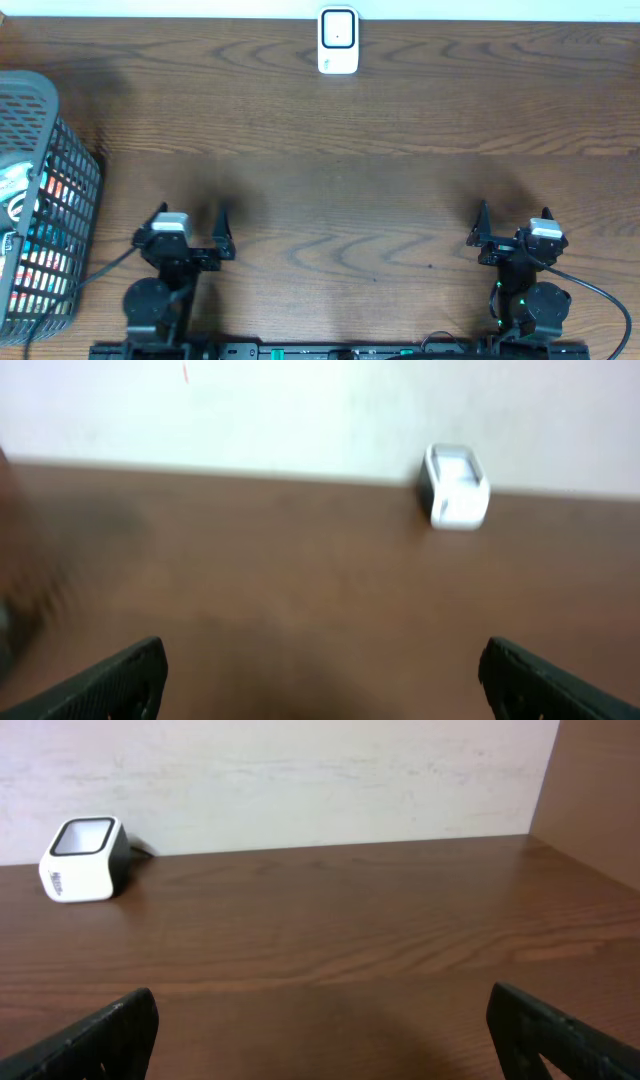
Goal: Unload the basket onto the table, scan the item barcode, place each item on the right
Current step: 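Reach the left gripper into the grey basket toward the products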
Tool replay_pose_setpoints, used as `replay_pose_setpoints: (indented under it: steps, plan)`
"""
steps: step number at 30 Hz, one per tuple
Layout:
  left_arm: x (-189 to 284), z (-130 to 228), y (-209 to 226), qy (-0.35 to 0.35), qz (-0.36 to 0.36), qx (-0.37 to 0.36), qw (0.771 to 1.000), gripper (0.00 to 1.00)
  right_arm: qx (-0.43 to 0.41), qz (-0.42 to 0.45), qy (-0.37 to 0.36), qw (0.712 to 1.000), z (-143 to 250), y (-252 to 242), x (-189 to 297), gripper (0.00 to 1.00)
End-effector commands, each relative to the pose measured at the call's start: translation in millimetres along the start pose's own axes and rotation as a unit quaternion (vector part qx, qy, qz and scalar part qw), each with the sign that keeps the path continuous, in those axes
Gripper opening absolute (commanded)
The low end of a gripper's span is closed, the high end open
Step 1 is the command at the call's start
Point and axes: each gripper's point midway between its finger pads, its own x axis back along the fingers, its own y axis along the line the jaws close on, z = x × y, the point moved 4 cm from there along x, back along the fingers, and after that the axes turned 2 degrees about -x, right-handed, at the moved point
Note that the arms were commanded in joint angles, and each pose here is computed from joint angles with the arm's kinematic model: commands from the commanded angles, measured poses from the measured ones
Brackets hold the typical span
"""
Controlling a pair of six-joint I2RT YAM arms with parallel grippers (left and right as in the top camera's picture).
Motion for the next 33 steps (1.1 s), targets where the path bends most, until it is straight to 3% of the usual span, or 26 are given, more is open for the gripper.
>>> replay_pose_setpoints:
  steps: [1,6,10,14,20,23,28,31,33]
  plan:
    - [9,-62,7,-0.041,-0.037,0.012,0.998,0.98,0.007,-0.001,-0.002,1.0,0,0,0,0.99]
    - [3,-156,10,-0.04,-0.071,0.014,0.997,0.98,0.007,-0.001,-0.002,1.0,0,0,0,0.99]
    - [1,-211,2,0.057,-0.061,0.013,0.996,0.98,0.007,-0.001,-0.002,1.0,0,0,0,0.99]
    - [-2,-206,-9,0.184,-0.025,0.019,0.982,0.98,0.007,-0.001,-0.002,1.0,0,0,0,0.99]
    - [-27,-197,-5,0.223,-0.036,0.021,0.974,0.97,0.007,-0.001,-0.002,1.0,0,0,0,0.99]
    - [-32,-214,14,0.191,-0.12,0.073,0.971,0.98,0.007,-0.001,-0.002,1.0,0,0,0,0.99]
    - [-26,-252,62,0.149,-0.242,0.161,0.945,0.98,0.007,-0.001,-0.002,1.0,0,0,0,0.99]
    - [-16,-263,99,0.138,-0.312,0.212,0.916,0.97,0.007,-0.001,-0.002,1.0,0,0,0,0.99]
    - [-1,-253,143,0.138,-0.396,0.278,0.864,0.98,0.007,-0.001,-0.002,1.0,0,0,0,0.99]
